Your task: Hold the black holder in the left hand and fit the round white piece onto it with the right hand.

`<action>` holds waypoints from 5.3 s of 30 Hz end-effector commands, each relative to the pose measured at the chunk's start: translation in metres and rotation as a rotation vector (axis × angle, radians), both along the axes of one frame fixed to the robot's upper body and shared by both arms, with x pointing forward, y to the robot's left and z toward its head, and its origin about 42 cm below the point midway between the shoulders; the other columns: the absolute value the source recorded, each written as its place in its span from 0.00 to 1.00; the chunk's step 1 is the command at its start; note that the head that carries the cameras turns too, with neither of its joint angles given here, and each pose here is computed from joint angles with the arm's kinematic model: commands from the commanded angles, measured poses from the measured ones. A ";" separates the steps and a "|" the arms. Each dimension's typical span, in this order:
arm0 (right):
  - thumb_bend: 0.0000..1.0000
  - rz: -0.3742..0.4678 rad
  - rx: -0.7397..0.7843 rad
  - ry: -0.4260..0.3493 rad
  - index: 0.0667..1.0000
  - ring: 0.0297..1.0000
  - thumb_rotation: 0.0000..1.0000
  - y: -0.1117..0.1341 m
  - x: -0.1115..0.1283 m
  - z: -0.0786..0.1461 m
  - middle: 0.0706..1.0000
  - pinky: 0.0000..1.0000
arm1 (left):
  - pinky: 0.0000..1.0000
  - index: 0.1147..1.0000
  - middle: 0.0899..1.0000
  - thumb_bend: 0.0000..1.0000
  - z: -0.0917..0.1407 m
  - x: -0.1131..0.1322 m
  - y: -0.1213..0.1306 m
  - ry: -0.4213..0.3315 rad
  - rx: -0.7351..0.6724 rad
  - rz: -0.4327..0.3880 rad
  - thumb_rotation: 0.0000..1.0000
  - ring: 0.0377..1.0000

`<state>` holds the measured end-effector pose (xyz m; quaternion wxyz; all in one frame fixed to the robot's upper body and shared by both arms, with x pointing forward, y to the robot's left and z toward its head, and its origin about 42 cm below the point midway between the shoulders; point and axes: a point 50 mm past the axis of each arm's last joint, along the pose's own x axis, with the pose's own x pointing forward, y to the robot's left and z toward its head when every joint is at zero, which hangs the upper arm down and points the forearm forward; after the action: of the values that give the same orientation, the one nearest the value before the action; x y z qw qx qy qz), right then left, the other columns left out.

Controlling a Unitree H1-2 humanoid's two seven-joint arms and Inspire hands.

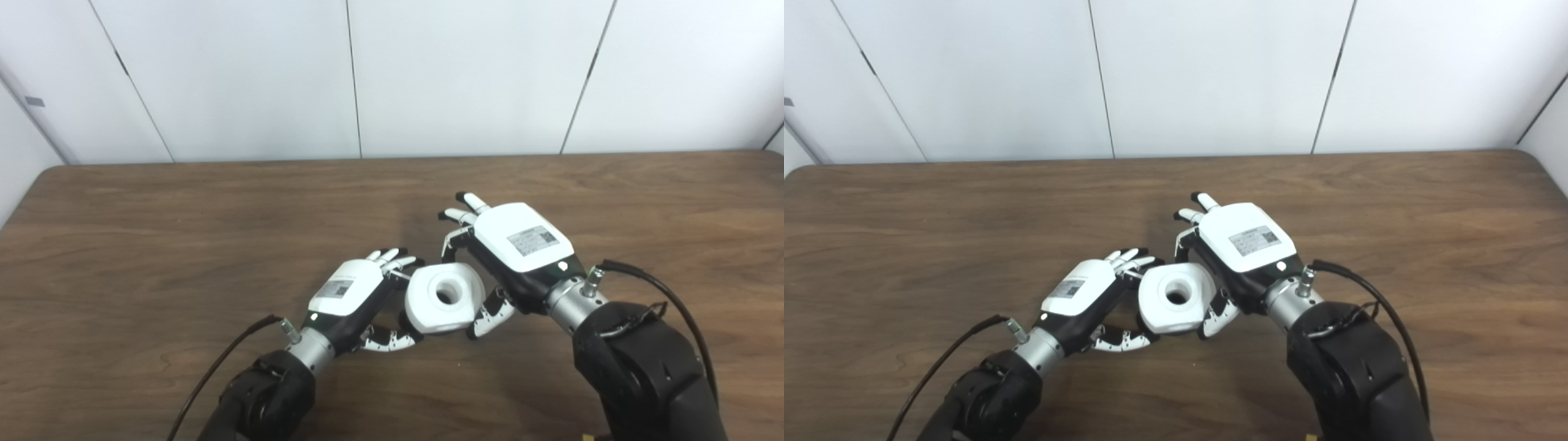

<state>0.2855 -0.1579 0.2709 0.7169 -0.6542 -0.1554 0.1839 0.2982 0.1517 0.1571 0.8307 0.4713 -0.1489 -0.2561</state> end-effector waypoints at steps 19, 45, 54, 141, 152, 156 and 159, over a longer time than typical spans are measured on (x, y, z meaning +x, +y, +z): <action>0.51 0.016 0.018 -0.062 0.45 0.99 0.15 0.002 -0.001 0.013 0.90 0.78 | 1.00 0.41 0.90 0.52 0.012 0.007 -0.004 -0.073 -0.015 -0.002 0.05 0.98; 0.87 0.022 0.001 -0.038 0.68 1.00 0.44 0.001 -0.004 0.014 0.93 0.74 | 1.00 0.41 0.89 0.52 0.011 0.007 -0.005 -0.075 -0.017 -0.007 0.05 0.97; 0.92 0.026 0.010 -0.027 0.75 1.00 0.46 0.001 -0.004 0.015 0.94 0.75 | 1.00 0.41 0.89 0.52 0.011 0.008 -0.005 -0.072 -0.014 -0.005 0.05 0.97; 0.92 0.041 0.023 -0.004 0.71 1.00 0.44 -0.004 -0.005 0.012 0.94 0.73 | 1.00 1.00 1.00 1.00 0.017 0.012 -0.013 0.138 0.289 0.213 0.42 1.00; 0.92 0.038 0.030 -0.006 0.71 1.00 0.43 -0.005 -0.005 0.011 0.94 0.73 | 1.00 1.00 1.00 1.00 0.017 0.015 -0.008 0.170 0.351 0.248 0.48 1.00; 0.92 0.036 0.033 -0.003 0.71 1.00 0.43 -0.005 -0.005 0.011 0.94 0.74 | 1.00 1.00 1.00 1.00 0.016 0.016 -0.005 0.178 0.374 0.274 0.50 1.00; 0.92 0.036 0.032 -0.002 0.71 1.00 0.43 -0.005 -0.005 0.011 0.94 0.74 | 1.00 1.00 1.00 1.00 0.018 0.017 -0.002 0.180 0.392 0.297 0.51 1.00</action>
<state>0.2830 -0.1635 0.2658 0.7209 -0.6435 -0.1357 0.2187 0.3120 0.1374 0.1759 0.7650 0.6075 0.0157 -0.2134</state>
